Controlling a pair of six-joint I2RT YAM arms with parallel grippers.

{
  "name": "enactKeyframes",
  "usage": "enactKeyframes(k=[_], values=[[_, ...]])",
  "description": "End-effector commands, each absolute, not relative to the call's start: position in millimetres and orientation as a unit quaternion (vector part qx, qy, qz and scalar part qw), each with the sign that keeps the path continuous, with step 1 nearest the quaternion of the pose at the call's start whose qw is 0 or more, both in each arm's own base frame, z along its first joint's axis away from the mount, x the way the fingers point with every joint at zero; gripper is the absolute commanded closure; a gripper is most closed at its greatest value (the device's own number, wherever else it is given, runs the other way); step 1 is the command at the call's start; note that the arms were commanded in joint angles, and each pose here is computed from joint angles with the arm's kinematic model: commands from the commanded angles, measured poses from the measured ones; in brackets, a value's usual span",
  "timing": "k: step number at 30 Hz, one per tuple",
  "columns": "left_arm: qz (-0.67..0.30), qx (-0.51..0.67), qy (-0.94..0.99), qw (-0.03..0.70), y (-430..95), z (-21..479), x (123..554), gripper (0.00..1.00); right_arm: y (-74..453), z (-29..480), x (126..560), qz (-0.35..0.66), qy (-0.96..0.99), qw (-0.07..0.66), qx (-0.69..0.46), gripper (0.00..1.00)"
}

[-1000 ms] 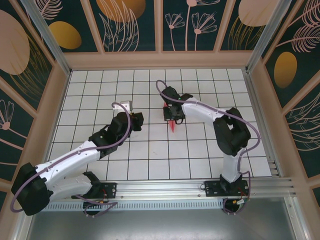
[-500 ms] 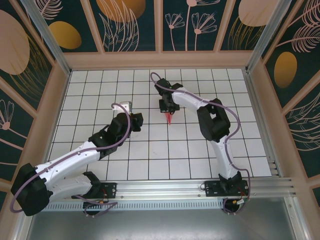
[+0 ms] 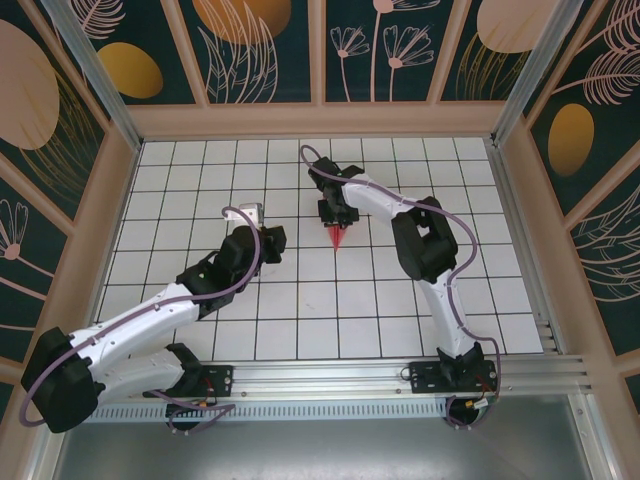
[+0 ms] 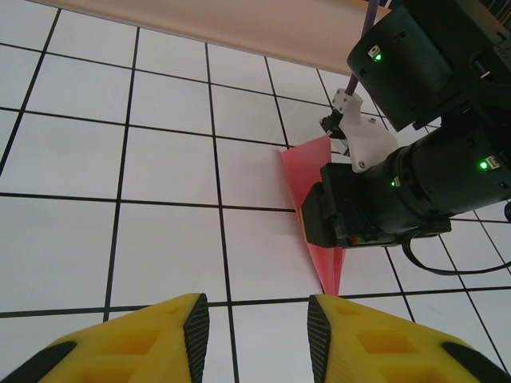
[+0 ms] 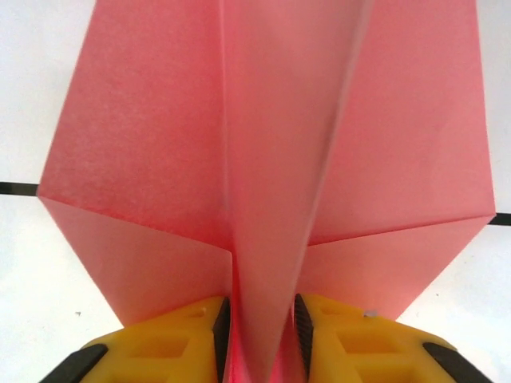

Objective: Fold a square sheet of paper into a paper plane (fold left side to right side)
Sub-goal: Place the paper plane at the center of the table, then reset both arms

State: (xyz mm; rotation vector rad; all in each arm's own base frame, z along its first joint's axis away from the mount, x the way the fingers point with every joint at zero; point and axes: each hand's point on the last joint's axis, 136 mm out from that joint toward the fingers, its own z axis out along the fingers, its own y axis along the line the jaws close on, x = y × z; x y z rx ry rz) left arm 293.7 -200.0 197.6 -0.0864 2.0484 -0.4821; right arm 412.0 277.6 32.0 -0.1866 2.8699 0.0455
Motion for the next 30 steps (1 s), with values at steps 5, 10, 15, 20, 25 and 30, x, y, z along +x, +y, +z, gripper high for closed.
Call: enactKeyframes(k=[5, 10, 15, 20, 25, 30], values=[[-0.189, -0.043, 0.843, 0.502, -192, 198, 292, 0.53, 277, 82, 403, 0.006, 0.985, 0.157, -0.075, 0.61], [-0.182, -0.058, 0.839, 0.509, -187, 199, 295, 0.48, 280, 122, 393, 0.018, 0.979, 0.187, -0.081, 0.54], [-0.157, -0.082, 0.834, 0.522, -175, 208, 304, 0.43, 271, 180, 382, 0.055, 0.962, 0.253, -0.080, 0.43], [-0.147, -0.139, 0.824, 0.529, -135, 218, 324, 0.41, 221, 233, 374, 0.059, 0.926, 0.368, -0.055, 0.25], [-0.098, -0.197, 0.805, 0.550, -75, 231, 343, 0.39, 131, 246, 367, 0.062, 0.894, 0.443, 0.032, 0.16], [-0.035, -0.232, 0.783, 0.576, -29, 238, 352, 0.36, 53, 243, 351, 0.027, 0.849, 0.519, 0.096, 0.01]])
